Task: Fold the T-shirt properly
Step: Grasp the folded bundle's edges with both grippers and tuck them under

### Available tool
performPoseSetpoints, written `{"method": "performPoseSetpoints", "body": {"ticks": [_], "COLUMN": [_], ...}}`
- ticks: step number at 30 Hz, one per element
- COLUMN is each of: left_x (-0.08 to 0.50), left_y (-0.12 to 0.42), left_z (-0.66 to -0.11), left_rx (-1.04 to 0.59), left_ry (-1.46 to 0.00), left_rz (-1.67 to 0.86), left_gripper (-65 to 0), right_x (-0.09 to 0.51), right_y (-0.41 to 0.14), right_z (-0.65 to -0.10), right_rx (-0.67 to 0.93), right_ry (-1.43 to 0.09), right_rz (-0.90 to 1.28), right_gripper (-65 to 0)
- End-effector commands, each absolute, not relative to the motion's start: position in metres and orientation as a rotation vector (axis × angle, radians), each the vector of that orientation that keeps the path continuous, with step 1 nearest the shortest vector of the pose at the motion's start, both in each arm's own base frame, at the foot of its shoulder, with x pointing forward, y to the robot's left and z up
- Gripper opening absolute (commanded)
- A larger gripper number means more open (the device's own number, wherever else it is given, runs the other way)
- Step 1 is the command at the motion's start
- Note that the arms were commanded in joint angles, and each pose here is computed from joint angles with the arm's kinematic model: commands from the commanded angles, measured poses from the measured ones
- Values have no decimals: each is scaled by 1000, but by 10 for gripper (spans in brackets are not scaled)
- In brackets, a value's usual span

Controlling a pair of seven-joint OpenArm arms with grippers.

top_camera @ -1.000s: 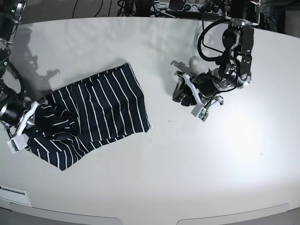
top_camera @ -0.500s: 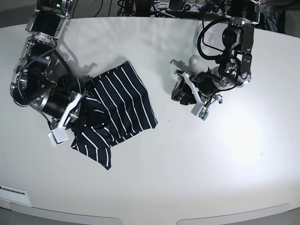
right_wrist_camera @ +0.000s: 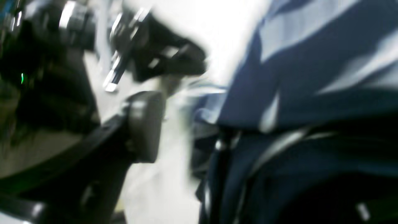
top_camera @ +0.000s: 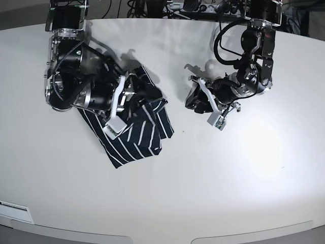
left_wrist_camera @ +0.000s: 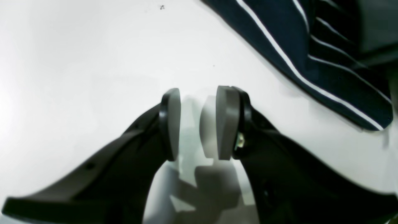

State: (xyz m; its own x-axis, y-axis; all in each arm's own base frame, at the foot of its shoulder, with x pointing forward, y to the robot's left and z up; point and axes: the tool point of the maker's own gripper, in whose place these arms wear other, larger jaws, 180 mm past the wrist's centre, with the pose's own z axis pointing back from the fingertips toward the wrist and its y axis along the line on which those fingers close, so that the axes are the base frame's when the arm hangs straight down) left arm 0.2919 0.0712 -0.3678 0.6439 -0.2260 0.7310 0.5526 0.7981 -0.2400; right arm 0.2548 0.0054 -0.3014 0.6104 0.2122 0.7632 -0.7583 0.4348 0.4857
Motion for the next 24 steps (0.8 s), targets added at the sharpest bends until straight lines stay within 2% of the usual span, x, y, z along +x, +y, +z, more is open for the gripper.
{"method": "performPoseSetpoints", "body": {"ticks": [1,3,13,19,24], "left_x": [300,300,300,304,307], "left_y": [70,70,70,70,70], "left_z": [-355,-355,-355,-352,-349], "left_rx": [-485,-484,-481,-479,-476], "left_ry": [-794,-793,-793,-804,-812], "left_rz": [-466,-466,-467,-471,-473], "left_gripper": [-438,-438,-438,-438,-438], "right_x": [259,257,290,282,251], "right_y": [13,20,12,25,63], "right_z": [-285,-283,-277,-281,-298], "right_rx": [970,987,867,886,885], "right_ry": [-731,-736,-911,-882,-784], "right_rz": [691,707,642,684,846], "right_gripper": [-228,-228,-230,-230,-252]}}
